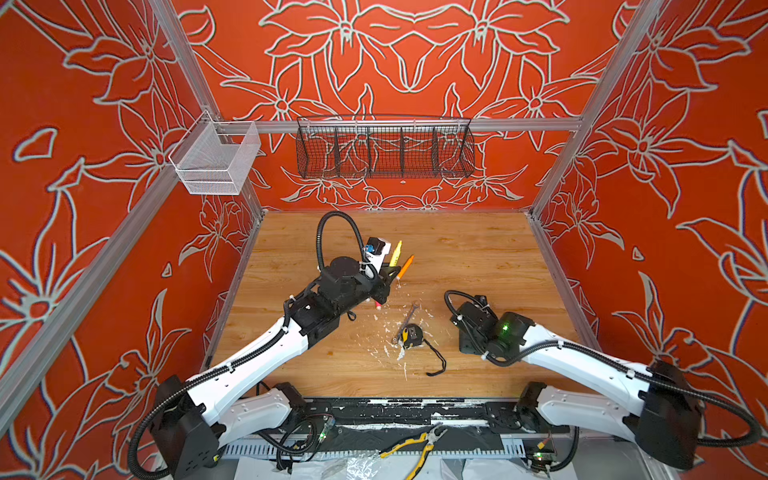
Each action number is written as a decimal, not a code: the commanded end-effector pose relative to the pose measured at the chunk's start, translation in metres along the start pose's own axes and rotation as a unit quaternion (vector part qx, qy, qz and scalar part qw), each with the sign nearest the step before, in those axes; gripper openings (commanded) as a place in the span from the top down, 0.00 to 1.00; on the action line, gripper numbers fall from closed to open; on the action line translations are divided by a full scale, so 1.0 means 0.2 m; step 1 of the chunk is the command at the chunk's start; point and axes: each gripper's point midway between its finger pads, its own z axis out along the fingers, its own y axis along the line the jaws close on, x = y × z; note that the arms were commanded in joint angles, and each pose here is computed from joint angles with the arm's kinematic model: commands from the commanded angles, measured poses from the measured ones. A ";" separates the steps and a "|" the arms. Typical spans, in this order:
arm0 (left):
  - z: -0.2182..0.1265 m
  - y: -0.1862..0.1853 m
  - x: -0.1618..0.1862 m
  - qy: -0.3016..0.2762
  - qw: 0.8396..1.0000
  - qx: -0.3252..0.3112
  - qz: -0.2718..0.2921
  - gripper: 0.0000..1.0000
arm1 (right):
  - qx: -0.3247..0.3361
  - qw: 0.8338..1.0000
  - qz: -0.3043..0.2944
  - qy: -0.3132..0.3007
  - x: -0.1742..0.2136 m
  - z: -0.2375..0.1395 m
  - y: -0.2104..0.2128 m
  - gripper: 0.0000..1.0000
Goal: Insert the pens into the pen caps
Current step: 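Move the right gripper down over the two translucent caps on the table, then close the right gripper on the upright translucent cap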
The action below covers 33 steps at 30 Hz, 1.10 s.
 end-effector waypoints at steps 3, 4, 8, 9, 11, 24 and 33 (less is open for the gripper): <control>-0.03 -0.03 -0.06 -0.026 0.999 0.016 0.010 1.00 | -0.004 0.999 0.035 0.034 0.06 0.12 -0.03 0.37; -0.03 -0.04 -0.06 -0.025 0.999 0.017 0.010 1.00 | -0.005 0.999 0.037 0.037 0.07 0.13 -0.03 0.37; -0.02 -0.04 -0.06 -0.025 0.999 0.020 0.011 1.00 | -0.011 0.998 0.039 0.044 0.07 0.16 -0.01 0.37; -0.03 -0.04 -0.06 -0.025 0.999 0.020 0.012 1.00 | -0.009 0.998 0.038 0.045 0.07 0.17 -0.02 0.37; -0.02 -0.04 -0.06 -0.025 0.999 0.020 0.012 1.00 | -0.004 0.998 0.036 0.045 0.06 0.17 -0.02 0.37; -0.05 -0.06 -0.07 -0.033 0.999 0.027 0.013 1.00 | 0.043 0.997 0.030 0.060 0.10 0.25 -0.11 0.39; -0.05 -0.06 -0.07 -0.032 0.999 0.028 0.015 1.00 | 0.079 0.994 0.031 0.064 0.10 0.24 -0.19 0.47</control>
